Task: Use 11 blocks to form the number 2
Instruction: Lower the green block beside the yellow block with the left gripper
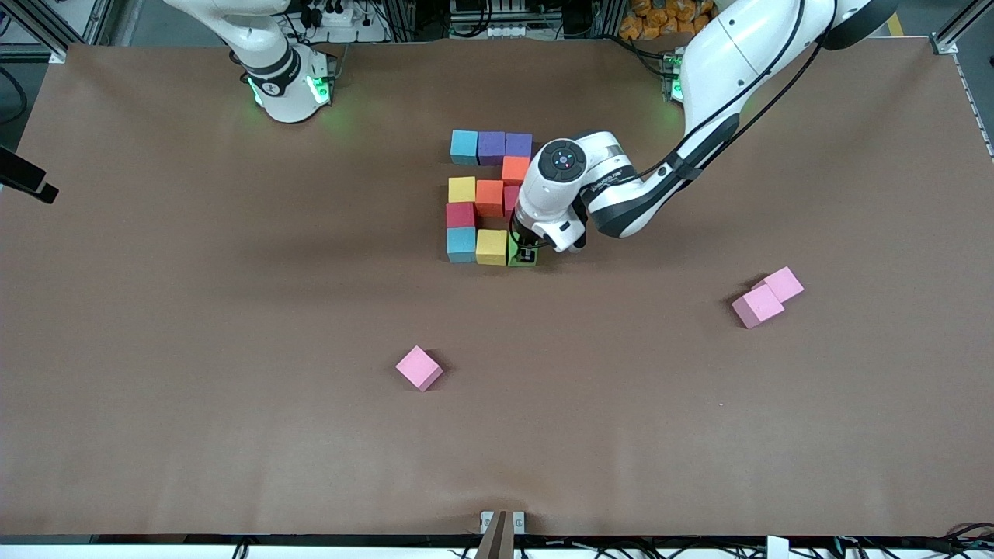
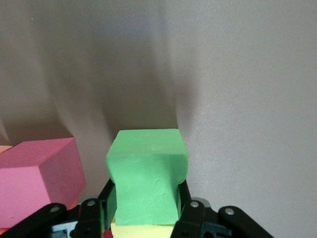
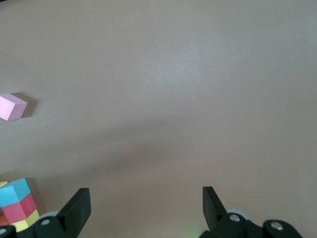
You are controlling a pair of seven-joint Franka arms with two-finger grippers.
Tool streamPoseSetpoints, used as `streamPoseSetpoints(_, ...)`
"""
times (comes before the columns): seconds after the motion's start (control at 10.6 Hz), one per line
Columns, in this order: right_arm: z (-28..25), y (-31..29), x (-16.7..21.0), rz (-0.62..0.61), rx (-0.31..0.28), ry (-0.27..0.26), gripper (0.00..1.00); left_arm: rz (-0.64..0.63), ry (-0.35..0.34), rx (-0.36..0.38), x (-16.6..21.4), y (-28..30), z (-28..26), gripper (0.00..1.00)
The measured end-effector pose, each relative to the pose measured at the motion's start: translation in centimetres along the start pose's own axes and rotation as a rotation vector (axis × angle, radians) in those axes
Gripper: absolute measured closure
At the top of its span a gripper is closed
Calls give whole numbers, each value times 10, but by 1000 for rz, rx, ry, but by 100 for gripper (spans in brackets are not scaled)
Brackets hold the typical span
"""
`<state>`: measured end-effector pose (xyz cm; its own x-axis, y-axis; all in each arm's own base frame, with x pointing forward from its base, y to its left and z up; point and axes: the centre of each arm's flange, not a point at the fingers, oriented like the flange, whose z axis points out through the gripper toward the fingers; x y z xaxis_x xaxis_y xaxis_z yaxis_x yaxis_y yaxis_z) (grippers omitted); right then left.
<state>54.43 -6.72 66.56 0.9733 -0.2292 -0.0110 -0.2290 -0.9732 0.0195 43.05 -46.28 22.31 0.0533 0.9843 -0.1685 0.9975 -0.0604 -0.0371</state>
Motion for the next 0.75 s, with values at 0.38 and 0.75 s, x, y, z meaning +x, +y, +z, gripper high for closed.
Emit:
streamPoseSetpoints(0.38,0,0,0,0,0,0,0,3,-3,-2,-3,0,-1,49)
streamPoseSetpoints(0.75,0,0,0,0,0,0,0,6,-4,5,-6,-2,4,36)
